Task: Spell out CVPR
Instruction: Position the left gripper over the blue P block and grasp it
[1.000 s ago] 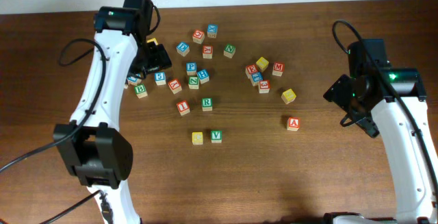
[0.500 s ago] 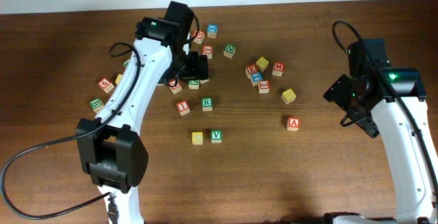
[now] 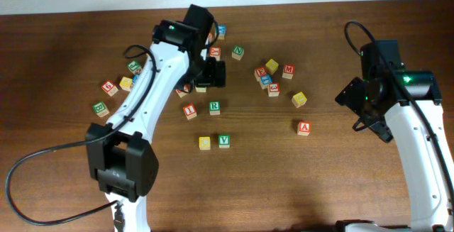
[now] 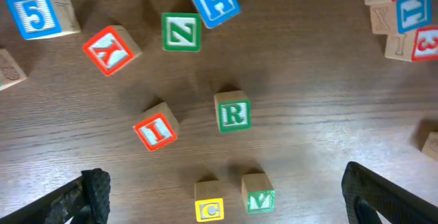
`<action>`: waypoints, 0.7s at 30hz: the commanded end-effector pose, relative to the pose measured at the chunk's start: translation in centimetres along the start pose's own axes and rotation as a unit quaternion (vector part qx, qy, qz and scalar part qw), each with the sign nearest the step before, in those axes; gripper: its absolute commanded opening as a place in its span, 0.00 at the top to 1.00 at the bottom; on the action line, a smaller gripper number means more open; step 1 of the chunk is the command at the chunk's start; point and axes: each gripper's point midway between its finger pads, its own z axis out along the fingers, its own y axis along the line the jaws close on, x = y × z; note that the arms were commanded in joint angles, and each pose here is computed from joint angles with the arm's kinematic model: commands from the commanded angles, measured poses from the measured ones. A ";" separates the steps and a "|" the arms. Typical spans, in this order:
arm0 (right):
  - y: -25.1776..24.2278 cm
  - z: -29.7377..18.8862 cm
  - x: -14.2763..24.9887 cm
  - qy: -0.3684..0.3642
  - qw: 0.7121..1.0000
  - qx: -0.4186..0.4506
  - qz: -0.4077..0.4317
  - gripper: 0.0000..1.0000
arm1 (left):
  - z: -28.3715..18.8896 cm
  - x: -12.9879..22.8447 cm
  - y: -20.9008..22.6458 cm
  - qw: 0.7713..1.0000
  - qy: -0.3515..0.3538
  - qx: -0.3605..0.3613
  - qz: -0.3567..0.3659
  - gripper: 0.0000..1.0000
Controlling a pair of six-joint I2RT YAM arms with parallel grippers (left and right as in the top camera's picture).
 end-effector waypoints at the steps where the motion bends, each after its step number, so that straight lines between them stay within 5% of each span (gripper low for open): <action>1: -0.2 -0.1 -0.4 -0.007 1.000 0.005 0.004 0.02 | 0.1 0.4 -0.5 1.000 0.004 0.005 0.013 0.01; 21: -0.2 -0.1 -0.4 -0.007 1.000 0.005 0.004 0.02 | 2.6 -0.5 0.8 0.999 0.006 -0.039 0.013 0.01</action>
